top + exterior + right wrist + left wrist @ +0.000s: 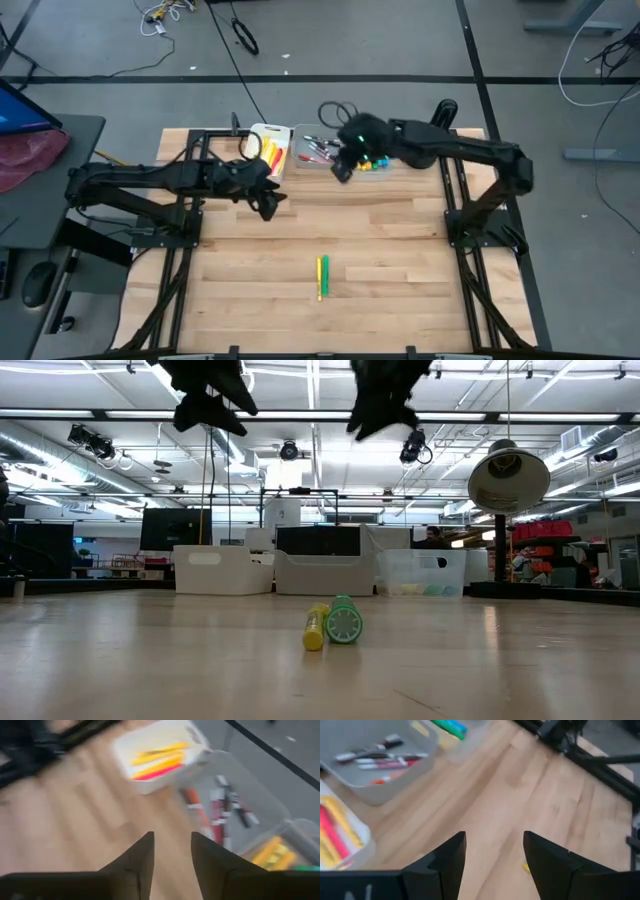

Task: Pick & Place Markers
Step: Put the yellow pen into the white bin

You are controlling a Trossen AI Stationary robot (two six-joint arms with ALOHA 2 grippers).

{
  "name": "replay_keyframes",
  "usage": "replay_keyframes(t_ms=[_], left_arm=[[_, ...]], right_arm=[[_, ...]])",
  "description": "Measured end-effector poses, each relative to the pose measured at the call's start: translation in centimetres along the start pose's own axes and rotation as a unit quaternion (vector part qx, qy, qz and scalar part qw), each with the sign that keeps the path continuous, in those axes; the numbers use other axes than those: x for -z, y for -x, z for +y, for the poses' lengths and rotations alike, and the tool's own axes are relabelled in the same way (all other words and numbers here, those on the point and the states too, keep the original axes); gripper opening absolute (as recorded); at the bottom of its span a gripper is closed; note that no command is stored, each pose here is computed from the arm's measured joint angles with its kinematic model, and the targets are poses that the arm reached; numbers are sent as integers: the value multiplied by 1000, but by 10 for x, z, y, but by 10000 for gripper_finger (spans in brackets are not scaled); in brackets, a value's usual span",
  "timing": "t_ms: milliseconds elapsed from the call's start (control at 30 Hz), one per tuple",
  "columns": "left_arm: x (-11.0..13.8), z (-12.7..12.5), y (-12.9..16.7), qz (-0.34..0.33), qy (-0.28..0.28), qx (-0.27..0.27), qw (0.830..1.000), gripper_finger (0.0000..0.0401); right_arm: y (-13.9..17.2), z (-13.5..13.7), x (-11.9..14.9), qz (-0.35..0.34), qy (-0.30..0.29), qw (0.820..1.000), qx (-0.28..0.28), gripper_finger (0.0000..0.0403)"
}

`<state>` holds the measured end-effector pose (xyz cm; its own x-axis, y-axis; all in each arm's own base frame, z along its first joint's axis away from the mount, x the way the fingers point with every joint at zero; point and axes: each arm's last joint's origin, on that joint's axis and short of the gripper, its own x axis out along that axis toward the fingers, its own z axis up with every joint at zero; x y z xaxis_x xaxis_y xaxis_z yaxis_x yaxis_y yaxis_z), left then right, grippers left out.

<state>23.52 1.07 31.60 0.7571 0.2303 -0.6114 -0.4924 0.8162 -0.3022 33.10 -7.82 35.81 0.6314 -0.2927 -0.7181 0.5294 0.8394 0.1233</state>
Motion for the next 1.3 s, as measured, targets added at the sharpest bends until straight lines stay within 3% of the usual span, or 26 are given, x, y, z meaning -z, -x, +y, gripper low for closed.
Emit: replay_keyframes(t_ms=[133, 333, 567, 700, 867, 1100, 1300], left_arm=[[8, -14, -18, 37, -31, 42, 998, 204], [32, -48, -42, 80, -61, 85, 991, 204], [76, -89, -74, 103, 80, 59, 990, 204], [105, -110, -96, 118, 193, 40, 973, 204], [133, -124, -118, 129, 306, -14, 943, 204], [150, -145, -144, 125, 352, -50, 926, 201], [155, -153, -165, 115, 348, -88, 926, 183]], right_arm=[[32, 37, 15, -12, 45, 998, -47, 113], [65, 78, 51, 14, 112, 992, -57, 96], [91, 94, 100, 101, 184, 978, 17, 77], [106, 103, 121, 106, 234, 965, 48, 68], [122, 118, 142, 82, 283, 955, 43, 57], [142, 129, 162, 44, 306, 950, 39, 49], [153, 132, 174, 34, 304, 952, 35, 47]])
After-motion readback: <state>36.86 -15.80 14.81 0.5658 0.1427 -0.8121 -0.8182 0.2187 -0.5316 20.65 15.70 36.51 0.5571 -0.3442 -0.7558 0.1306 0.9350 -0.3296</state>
